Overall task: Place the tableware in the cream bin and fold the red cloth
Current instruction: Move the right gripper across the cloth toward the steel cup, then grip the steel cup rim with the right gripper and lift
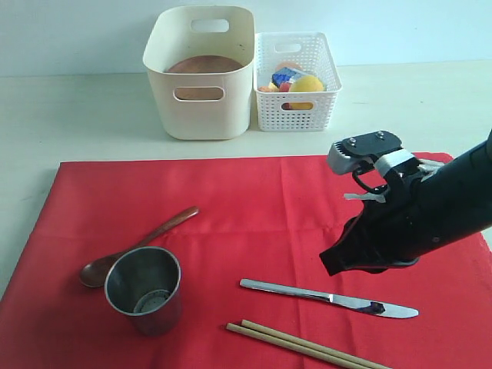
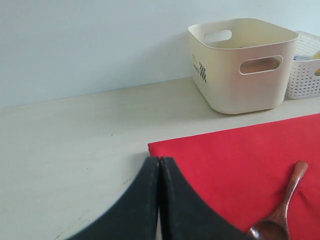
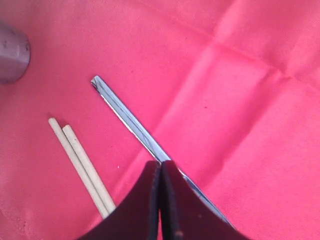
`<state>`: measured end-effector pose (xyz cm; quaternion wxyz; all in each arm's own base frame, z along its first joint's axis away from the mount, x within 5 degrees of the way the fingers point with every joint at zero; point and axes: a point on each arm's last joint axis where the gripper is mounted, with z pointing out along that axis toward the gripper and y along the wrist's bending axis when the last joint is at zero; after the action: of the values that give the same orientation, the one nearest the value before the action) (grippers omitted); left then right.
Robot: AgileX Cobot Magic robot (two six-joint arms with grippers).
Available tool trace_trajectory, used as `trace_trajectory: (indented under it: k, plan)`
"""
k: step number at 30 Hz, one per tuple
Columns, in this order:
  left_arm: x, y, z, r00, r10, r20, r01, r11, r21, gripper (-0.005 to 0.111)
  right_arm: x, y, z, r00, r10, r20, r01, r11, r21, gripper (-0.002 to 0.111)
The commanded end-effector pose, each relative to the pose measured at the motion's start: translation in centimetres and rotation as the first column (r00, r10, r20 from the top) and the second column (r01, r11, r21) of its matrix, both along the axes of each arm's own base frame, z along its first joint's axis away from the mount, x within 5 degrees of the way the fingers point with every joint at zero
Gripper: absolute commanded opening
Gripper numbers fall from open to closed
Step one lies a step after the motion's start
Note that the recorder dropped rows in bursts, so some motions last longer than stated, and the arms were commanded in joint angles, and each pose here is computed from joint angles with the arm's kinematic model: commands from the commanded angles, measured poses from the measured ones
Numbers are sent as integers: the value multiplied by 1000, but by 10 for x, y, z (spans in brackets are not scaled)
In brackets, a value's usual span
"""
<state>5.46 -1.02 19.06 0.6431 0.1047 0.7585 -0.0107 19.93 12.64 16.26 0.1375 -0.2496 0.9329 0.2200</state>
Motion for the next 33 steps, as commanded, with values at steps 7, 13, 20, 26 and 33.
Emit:
trace_trajectory:
  k: [7, 13, 20, 26, 33]
  plan:
    - [0, 0, -1, 1000, 1, 5, -1, 1000, -1, 2, -6, 5, 1, 999, 32, -8, -32, 999, 2, 0]
    - [0, 0, -1, 1000, 1, 5, -1, 1000, -1, 2, -19, 31, 1, 991, 121, 59, -121, 993, -12, 0]
    - [0, 0, -1, 1000, 1, 5, -1, 1000, -1, 2, -36, 55, 2, 971, 208, 117, -207, 978, -18, 0]
    - [0, 0, -1, 1000, 1, 5, -1, 1000, -1, 2, -47, 70, 3, 948, 263, 179, -263, 964, -24, 8]
    - [0, 0, -1, 1000, 1, 5, -1, 1000, -1, 2, -50, 89, 15, 917, 302, 259, -311, 950, -7, 43]
